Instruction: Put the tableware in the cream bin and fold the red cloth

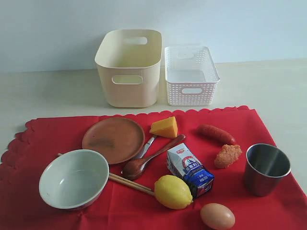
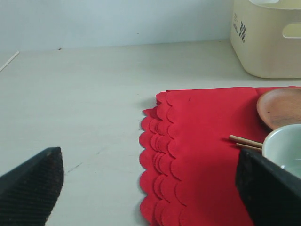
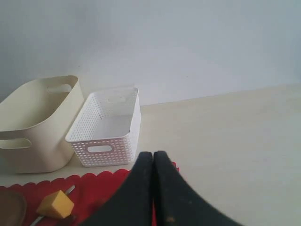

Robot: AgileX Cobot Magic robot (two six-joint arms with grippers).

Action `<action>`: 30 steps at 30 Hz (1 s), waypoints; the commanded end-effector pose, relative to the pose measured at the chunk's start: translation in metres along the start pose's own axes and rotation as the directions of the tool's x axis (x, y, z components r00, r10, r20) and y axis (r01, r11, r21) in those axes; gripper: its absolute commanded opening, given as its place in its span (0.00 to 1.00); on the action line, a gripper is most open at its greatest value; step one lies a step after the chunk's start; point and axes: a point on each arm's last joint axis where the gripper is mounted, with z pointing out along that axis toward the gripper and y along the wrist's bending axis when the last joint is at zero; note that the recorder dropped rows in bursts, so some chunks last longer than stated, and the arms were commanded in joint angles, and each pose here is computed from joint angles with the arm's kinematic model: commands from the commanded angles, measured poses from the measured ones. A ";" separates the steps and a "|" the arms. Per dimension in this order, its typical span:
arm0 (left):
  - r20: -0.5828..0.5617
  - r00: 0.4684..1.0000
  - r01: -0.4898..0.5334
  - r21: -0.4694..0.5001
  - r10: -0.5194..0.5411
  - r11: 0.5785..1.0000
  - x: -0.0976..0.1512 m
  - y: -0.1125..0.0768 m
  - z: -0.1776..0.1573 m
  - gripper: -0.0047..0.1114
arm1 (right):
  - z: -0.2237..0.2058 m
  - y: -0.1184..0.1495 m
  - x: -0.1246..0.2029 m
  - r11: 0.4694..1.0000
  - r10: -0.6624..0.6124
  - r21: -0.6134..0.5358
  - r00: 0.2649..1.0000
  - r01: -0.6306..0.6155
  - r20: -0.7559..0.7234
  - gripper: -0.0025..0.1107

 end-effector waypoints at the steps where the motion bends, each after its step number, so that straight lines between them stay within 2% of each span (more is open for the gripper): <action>1: 0.013 1.000 -0.002 -0.003 0.002 1.000 0.000 0.000 0.000 0.85 | 0.001 0.000 -0.003 1.000 0.003 0.000 1.000 -0.003 0.014 0.02; 7: 0.013 1.000 -0.002 -0.003 0.002 1.000 0.000 0.000 0.000 0.85 | 0.001 0.000 -0.002 1.000 0.013 -0.001 1.000 -0.013 0.001 0.02; 10: 0.013 1.000 -0.002 -0.003 0.002 1.000 0.000 0.000 0.000 0.85 | 0.005 0.000 -0.002 0.999 -0.041 0.001 0.999 0.041 -0.017 0.02; 16: 0.013 1.000 -0.002 -0.003 0.002 1.000 0.000 0.000 0.000 0.85 | 0.028 0.005 -0.005 0.996 -0.091 -0.034 0.977 0.086 -0.193 0.02; 24: 0.013 1.000 -0.002 -0.003 0.002 1.000 0.000 0.000 0.000 0.85 | 0.075 0.021 -0.001 0.966 -0.197 -0.231 0.905 0.114 -0.378 0.02; 30: 0.013 1.000 -0.002 -0.003 0.002 1.000 0.000 0.000 0.000 0.85 | 0.106 0.035 0.004 0.901 -0.301 -0.419 0.853 0.109 -0.426 0.03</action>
